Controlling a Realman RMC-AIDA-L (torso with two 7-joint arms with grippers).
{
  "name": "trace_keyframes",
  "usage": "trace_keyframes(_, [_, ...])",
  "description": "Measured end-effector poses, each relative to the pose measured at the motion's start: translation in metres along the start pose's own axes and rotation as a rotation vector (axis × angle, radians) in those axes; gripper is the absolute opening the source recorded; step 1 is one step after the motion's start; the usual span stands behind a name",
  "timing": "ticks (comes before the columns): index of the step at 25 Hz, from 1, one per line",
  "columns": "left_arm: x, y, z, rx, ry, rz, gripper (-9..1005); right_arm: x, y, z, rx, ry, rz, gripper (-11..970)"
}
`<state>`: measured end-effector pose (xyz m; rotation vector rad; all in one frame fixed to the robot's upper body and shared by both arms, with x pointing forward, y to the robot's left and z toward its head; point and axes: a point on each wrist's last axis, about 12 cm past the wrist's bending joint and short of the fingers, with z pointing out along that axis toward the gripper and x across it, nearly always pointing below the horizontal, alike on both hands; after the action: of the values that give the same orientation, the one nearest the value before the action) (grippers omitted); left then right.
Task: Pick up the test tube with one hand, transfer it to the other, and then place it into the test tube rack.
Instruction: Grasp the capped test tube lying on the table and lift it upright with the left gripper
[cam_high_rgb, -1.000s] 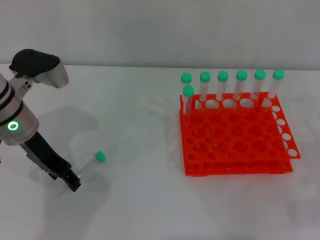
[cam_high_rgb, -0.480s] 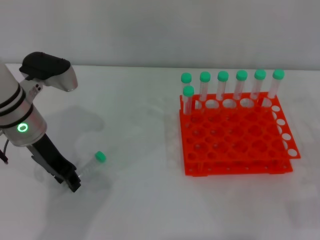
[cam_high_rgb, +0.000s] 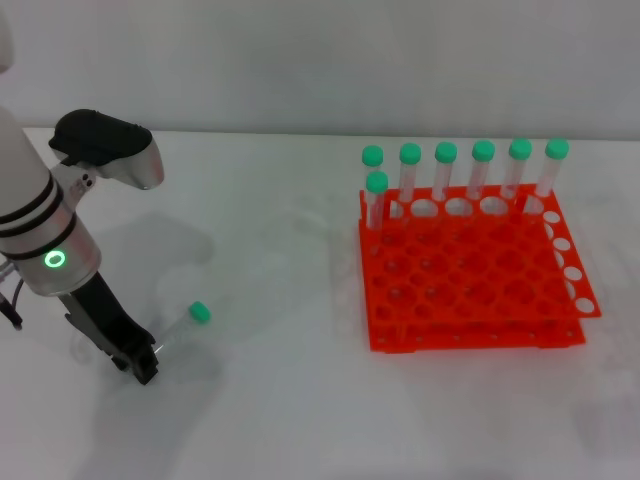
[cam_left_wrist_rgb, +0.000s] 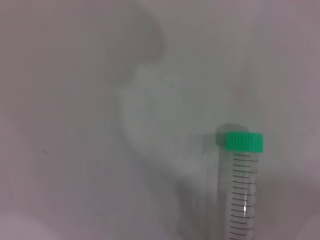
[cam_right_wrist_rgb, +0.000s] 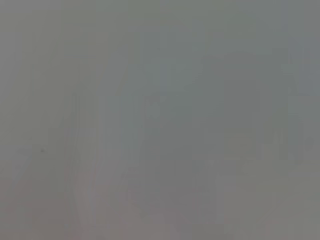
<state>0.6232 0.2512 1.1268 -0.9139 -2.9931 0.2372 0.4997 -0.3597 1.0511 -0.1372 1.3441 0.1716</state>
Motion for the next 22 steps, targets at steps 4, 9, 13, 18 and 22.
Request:
trace_keyframes(4, [-0.001, 0.001, 0.000, -0.012, -0.002, -0.002, 432, 0.001, 0.001, 0.000, -0.005, 0.003, 0.000, 873])
trace_keyframes(9, [-0.003, -0.001, 0.003, -0.022, 0.008, -0.004, 264, 0.001, 0.002, 0.000, -0.009, 0.004, 0.002, 873])
trace_keyframes(13, [-0.005, 0.000, 0.002, -0.034, 0.004, -0.001, 207, 0.001, 0.003, 0.001, -0.013, 0.004, 0.002, 873])
trace_keyframes(18, [-0.011, 0.002, -0.006, -0.054, -0.027, 0.008, 191, 0.001, 0.004, 0.001, -0.021, 0.003, 0.020, 873])
trace_keyframes(22, [-0.019, 0.006, -0.021, -0.057, -0.104, 0.034, 192, 0.001, 0.006, 0.002, -0.047, 0.005, 0.039, 872])
